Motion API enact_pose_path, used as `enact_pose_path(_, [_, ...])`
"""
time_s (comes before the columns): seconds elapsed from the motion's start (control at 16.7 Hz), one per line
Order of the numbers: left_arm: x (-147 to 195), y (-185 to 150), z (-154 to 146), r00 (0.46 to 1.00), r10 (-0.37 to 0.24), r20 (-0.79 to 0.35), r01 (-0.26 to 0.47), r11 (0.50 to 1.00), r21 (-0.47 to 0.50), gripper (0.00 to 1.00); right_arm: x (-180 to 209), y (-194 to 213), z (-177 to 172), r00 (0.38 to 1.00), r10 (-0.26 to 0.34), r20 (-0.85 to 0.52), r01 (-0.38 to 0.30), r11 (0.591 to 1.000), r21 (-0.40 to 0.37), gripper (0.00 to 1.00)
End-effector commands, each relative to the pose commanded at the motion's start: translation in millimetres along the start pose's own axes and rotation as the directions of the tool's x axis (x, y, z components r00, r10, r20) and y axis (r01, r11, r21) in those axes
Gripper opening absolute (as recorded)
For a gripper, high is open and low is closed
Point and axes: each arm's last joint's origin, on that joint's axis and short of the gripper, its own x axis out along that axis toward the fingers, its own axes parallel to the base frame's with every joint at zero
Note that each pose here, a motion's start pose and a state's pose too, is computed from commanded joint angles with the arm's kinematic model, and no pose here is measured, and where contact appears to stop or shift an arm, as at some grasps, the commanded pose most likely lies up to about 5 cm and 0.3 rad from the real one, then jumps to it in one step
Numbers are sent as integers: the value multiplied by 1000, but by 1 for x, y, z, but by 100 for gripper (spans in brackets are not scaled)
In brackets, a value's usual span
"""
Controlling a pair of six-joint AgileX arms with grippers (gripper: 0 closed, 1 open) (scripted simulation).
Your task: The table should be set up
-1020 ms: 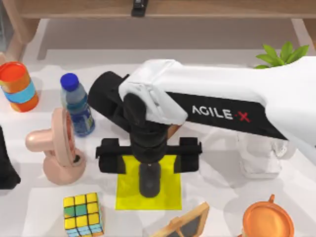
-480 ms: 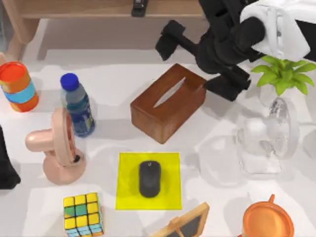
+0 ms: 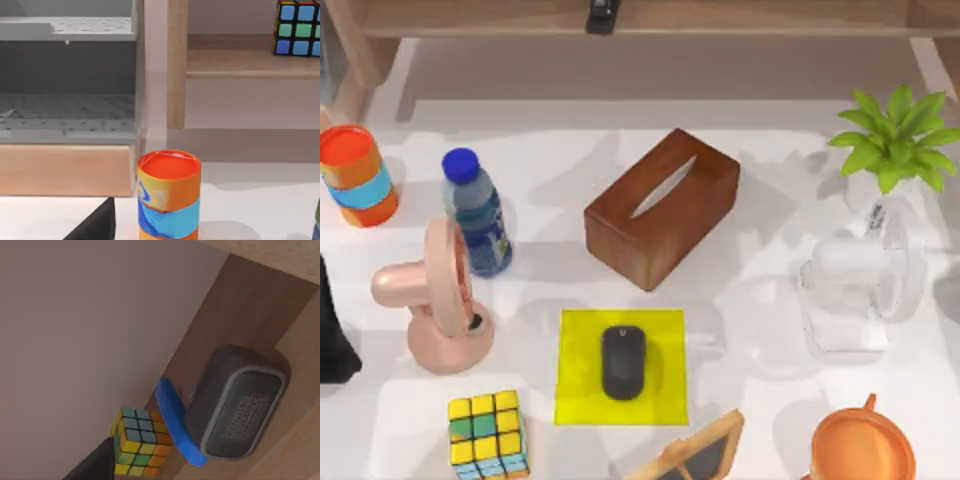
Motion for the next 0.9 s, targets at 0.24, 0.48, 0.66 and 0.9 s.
enact_pose_path(0.24, [0,0,0,1000,0,0,0,1000,0,100,-62,-64,75,955,140,261,-158,986,48,100])
enact_pose_path(0.48, [0,0,0,1000,0,0,0,1000,0,100,-125,-134,104,882,191,430,-238,969,59,100])
enact_pose_path(0.66, [0,0,0,1000,0,0,0,1000,0,100,-157,-180,100,855,190,483,-266,959,93,100])
enact_pose_path(0.9, [0,0,0,1000,0,0,0,1000,0,100,-167,-225,75,879,165,447,-278,939,200,100])
